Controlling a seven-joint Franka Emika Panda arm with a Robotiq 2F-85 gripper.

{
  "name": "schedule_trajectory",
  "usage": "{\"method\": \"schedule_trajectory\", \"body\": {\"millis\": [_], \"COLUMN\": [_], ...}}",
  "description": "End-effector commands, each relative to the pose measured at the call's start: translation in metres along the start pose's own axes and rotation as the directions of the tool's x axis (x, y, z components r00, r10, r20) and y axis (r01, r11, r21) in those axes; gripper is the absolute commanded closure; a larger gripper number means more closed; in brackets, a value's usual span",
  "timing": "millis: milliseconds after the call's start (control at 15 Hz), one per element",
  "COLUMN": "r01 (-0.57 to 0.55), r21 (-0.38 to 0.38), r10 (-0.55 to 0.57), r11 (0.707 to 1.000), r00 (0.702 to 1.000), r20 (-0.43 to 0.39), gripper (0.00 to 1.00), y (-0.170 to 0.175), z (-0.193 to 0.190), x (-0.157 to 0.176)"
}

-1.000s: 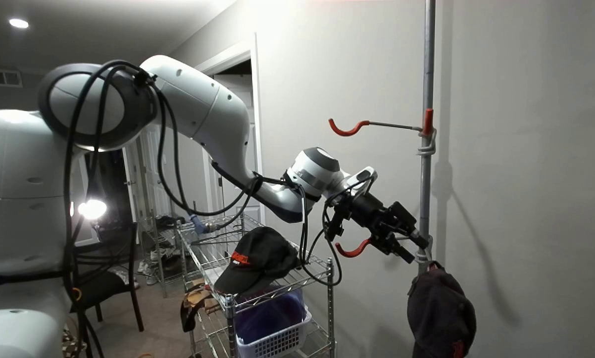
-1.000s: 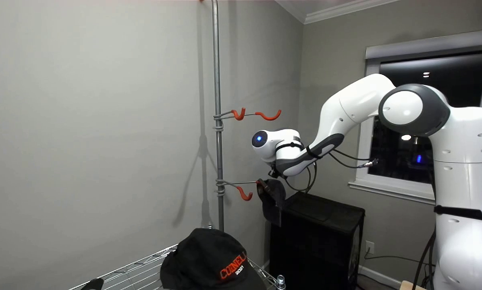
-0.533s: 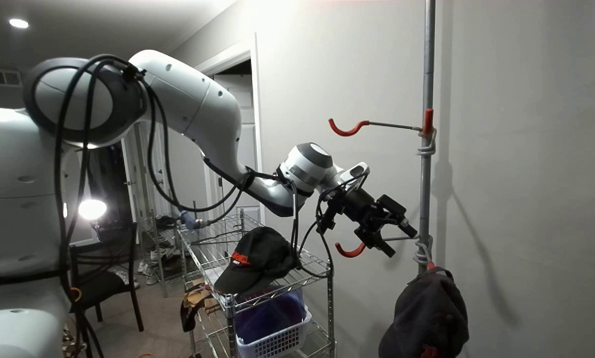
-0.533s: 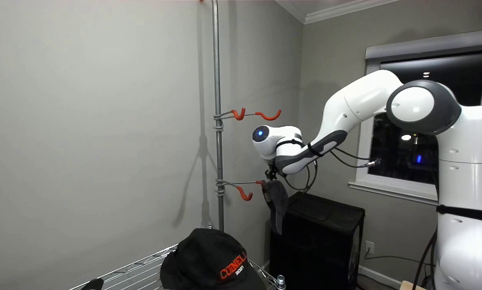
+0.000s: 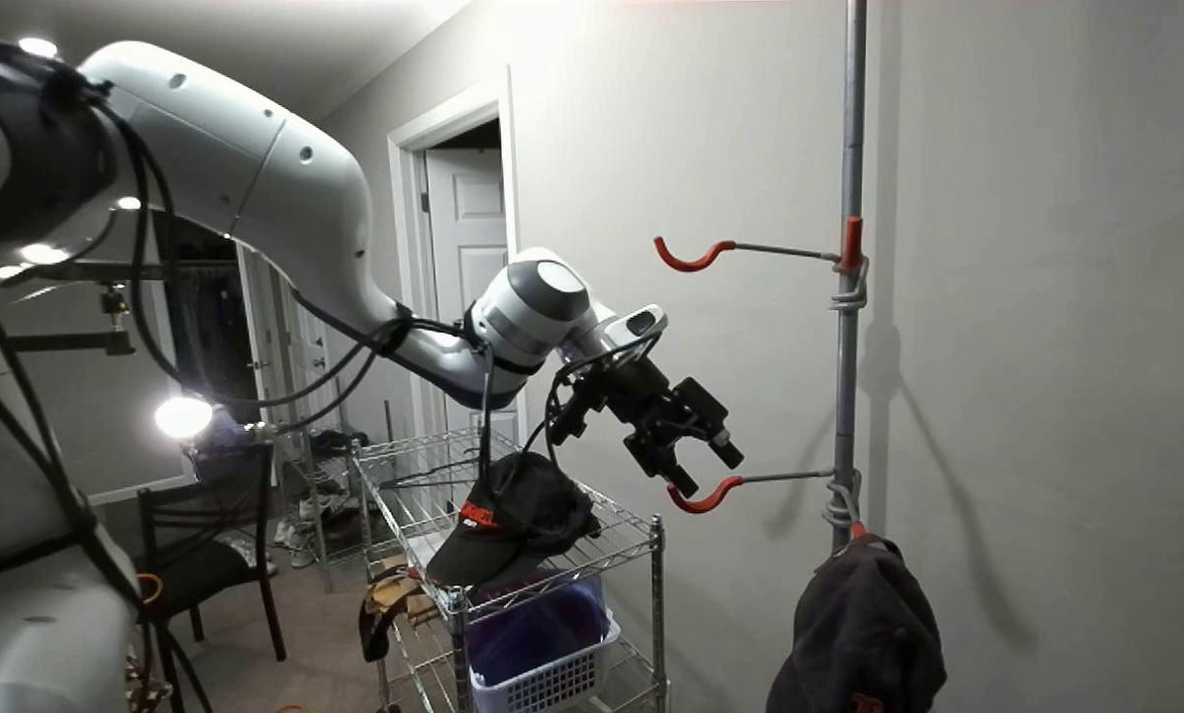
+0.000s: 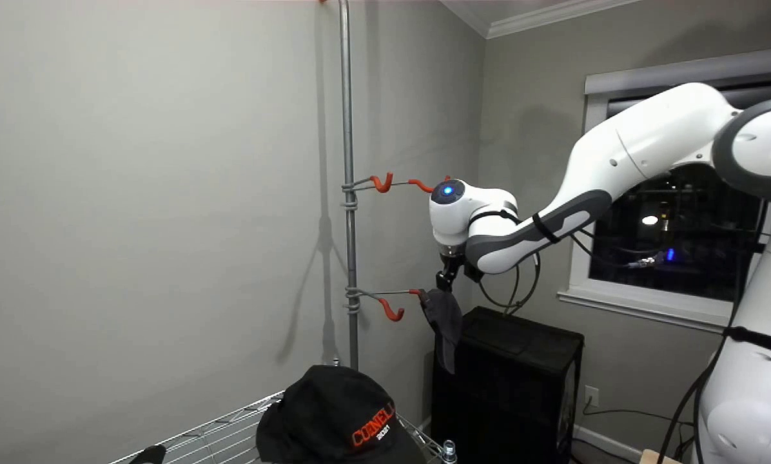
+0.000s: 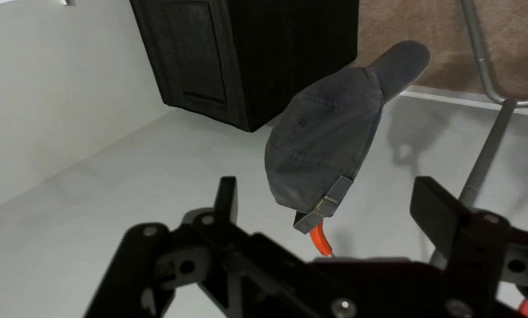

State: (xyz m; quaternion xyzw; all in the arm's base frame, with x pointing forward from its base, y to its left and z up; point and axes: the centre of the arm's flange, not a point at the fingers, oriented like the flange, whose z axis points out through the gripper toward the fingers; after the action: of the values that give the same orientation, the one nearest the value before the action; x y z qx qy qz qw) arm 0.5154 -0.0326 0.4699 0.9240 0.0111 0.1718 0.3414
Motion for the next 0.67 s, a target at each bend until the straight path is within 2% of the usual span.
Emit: {"method": "schedule_trajectory", "body": {"millis": [0, 400, 600], "r01": [0.069, 0.229, 0.29], "r21": [0.093, 0.193, 0.268], "r10": [-0.066, -0.204, -0.247], "r11": [0.993, 0.954, 0.919], "r00": [0.997, 0.969, 0.952], "r20": [-0.038, -0.142, -0.182], "gripper": [0.0, 0.0, 0.0], "y": [-0.008, -0.058, -0.084], "z": [-0.045, -0.124, -0.161], "x": [-0.043, -0.039, -0.029]}}
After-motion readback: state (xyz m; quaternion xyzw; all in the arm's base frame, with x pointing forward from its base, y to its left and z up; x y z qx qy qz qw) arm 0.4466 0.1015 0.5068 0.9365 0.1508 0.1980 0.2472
